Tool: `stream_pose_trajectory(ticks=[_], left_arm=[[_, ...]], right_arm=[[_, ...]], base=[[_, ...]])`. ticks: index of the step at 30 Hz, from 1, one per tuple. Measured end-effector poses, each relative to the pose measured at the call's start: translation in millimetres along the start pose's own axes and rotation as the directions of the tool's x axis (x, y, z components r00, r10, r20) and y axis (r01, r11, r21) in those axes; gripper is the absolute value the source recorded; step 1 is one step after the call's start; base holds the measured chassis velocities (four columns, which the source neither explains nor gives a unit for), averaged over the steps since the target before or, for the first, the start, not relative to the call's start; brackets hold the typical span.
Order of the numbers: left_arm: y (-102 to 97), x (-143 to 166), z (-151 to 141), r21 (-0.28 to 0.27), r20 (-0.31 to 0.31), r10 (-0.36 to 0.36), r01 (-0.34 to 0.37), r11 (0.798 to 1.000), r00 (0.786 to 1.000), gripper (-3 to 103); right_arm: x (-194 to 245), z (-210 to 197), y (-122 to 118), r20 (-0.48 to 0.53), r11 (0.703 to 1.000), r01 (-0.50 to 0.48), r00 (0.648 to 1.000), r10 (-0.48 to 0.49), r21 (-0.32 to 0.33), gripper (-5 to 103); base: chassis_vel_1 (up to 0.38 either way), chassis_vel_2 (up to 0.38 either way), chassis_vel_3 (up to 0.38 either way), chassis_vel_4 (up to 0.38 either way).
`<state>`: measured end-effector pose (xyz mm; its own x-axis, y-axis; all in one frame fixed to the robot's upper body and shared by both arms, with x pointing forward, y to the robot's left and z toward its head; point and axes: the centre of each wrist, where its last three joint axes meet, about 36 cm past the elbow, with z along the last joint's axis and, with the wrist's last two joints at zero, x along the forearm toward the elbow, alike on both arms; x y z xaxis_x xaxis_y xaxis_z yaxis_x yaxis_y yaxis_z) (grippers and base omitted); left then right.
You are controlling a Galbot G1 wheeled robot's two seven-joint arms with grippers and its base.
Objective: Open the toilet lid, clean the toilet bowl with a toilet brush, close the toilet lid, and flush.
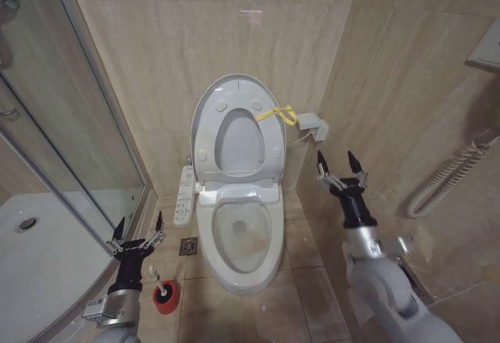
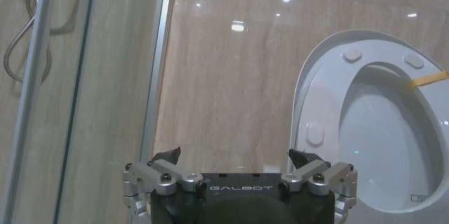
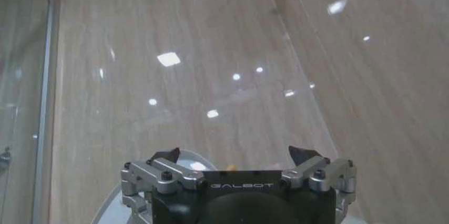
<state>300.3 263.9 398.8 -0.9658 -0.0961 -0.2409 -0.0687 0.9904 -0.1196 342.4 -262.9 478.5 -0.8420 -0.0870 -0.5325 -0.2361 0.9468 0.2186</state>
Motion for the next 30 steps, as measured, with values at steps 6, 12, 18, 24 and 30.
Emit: stream_pose_trajectory(ticks=[6,12,18,24,30], left_arm=[[-1.1,-3,-5,0.006,0.016,-0.002,0.002,1.000,1.000,100],[-9.0,-12,-6,0.031,0.033,0.017,-0.018,0.999,0.999,100],[-13.1,-15,-2,0.038,0.032,0.036,-0.037,0.999,0.999,100],[-7.3,-10,3,-0.001,0.022,0.060,-0.060,0.998,0.998,100],[9.0,-5,17,-0.036,-0.013,0.036,-0.036,0.999,0.999,100]], right_arm=[[26,-2,10,-0.042,0.999,-0.036,0.998,0.037,0.032,100],[73,6,18,-0.121,0.991,-0.091,0.987,0.103,0.103,100],[111,29,16,-0.216,0.976,-0.107,0.965,0.148,0.190,100],[138,44,10,-0.278,0.959,-0.076,0.948,0.154,0.271,100],[145,43,13,-0.295,0.960,-0.060,0.945,0.144,0.274,100]], base=[[0.000,0.000,0.000,0.000],[0.000,0.000,0.000,0.000],[0.000,0.000,0.000,0.000],[0.000,0.000,0.000,0.000],[0.000,0.000,0.000,0.000]])
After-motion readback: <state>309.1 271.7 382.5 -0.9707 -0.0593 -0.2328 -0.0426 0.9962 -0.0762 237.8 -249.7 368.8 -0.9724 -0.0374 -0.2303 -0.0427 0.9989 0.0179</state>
